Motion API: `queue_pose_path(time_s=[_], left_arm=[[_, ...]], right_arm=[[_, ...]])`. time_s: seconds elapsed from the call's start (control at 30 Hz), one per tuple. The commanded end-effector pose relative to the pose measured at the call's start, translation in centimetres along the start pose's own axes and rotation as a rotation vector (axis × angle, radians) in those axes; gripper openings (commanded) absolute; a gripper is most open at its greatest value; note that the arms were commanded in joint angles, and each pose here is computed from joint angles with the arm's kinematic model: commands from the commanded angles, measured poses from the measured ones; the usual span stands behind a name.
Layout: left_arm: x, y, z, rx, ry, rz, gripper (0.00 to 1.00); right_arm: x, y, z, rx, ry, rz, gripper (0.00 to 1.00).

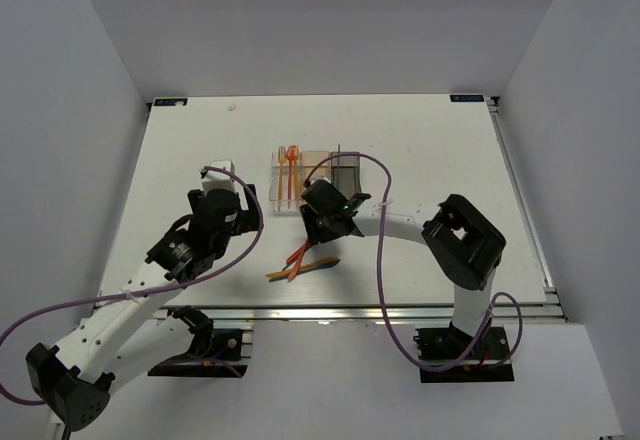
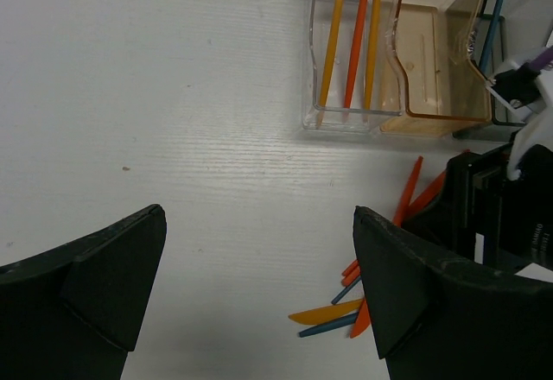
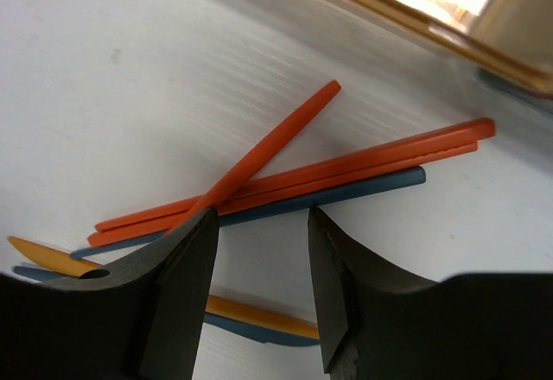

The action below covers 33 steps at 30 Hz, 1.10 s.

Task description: Sort the eating utensils into containers

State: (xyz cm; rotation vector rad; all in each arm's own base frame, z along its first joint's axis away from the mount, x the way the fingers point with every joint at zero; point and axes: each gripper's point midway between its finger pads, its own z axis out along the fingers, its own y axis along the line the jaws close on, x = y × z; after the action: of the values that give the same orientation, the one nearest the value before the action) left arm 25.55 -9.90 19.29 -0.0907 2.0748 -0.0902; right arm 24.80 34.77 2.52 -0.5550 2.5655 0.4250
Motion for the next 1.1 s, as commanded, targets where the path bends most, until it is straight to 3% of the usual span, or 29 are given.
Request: queue_pose_path(time_s=[0.0, 0.4, 0.57, 0.9, 1.07], left_arm=[[-0.5, -0.3, -0.2, 0.026, -0.02, -0.005, 0.98], [-0.4, -0.6, -0.2, 0.038, -0.014, 0.001, 0.98], [-0.5, -0.5, -0.3, 0.04, -0.021, -0.004, 0.98], [-4.3, 5.1, -3.8, -0.174, -0.226, -0.176, 0.98], [-5.2, 5.9, -5.4, -0.146, -0.298, -0.238, 0.98]], right_arm=[[-1.9, 2.0, 0.0, -0.011, -0.031, -0.036, 0.52], [-1.9, 4.4, -0.2, -0.035, -0.027, -0.042, 0.52], [-2.7, 5.3, -2.2, -0.085, -0.092, -0.013, 0.51], [-3.2, 5.8, 0.5, 0.017, -0.053, -0.013, 0.39], [-3.2, 5.5, 1.8, 0.107, -0.031, -0.023, 0.39]])
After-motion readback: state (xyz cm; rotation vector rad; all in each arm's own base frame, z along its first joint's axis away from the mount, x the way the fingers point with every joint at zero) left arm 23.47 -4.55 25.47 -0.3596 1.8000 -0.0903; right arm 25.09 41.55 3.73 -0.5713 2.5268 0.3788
